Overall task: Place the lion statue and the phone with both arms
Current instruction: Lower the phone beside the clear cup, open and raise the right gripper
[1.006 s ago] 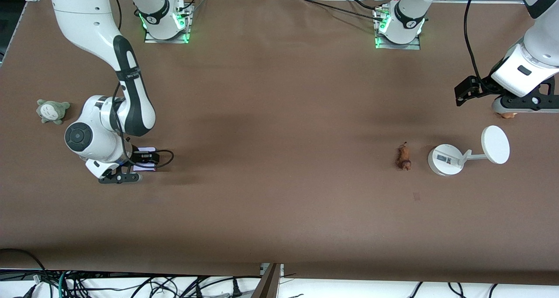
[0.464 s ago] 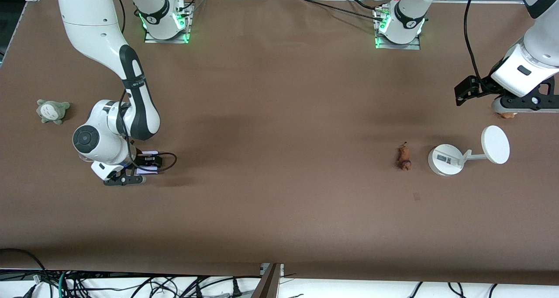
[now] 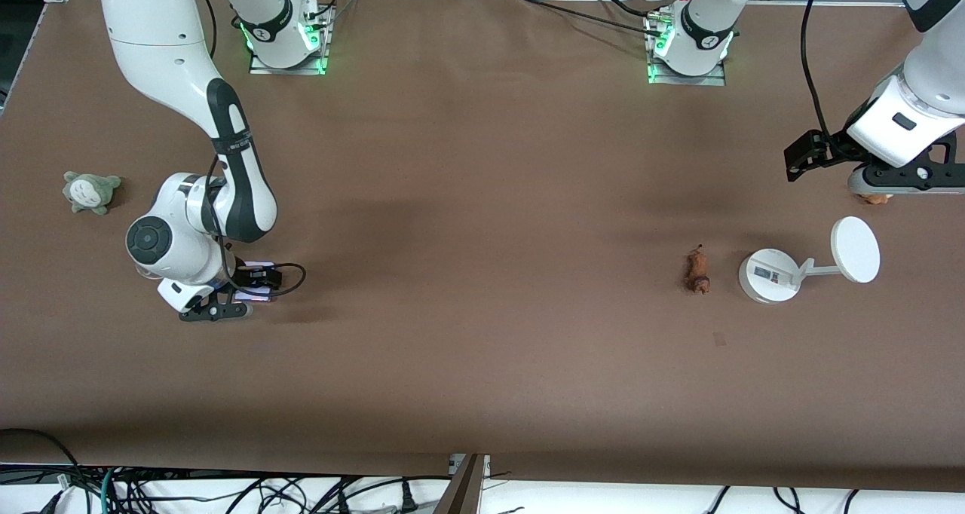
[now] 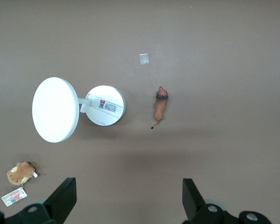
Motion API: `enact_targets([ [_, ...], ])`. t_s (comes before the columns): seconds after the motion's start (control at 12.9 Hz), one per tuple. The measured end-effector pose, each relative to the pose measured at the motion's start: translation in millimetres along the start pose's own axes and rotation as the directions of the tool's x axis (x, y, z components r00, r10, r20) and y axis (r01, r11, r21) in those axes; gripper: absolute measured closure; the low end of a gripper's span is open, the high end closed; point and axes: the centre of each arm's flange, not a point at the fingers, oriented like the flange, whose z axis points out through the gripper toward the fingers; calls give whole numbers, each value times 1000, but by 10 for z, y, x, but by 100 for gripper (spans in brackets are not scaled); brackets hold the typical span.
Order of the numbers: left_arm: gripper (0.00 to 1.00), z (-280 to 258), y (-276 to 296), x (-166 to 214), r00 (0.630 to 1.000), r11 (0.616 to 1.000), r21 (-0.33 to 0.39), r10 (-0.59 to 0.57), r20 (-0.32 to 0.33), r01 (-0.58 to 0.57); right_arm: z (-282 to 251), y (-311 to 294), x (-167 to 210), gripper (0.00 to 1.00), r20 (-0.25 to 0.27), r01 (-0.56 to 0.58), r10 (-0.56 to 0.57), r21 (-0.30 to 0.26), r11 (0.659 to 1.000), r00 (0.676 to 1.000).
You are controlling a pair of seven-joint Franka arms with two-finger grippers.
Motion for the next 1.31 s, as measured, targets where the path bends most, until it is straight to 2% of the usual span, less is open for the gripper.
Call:
enact_targets([
  [0.15,0,1,0,-2,1000,1000,0,0,2,0,-76,-33,27,0,-5,3,-3,7,1000,1000],
  [0.31,0,2,0,-3,1000,1000,0,0,3,0,-331,-92,43,0,12,5,-6,41,999,1000],
  [0.7,0,10,0,-16,1000,1000,1,0,15,0,-1581,-196,24,0,71,-7,-4,153,988,997],
  [1.08,0,8,1,-17,1000,1000,1,0,15,0,-3108,-356,49,0,144,-15,-4,129,992,990],
  [1.31,0,8,1,-17,1000,1000,1,0,16,0,-3738,-220,-97,0,177,-26,6,112,993,984],
])
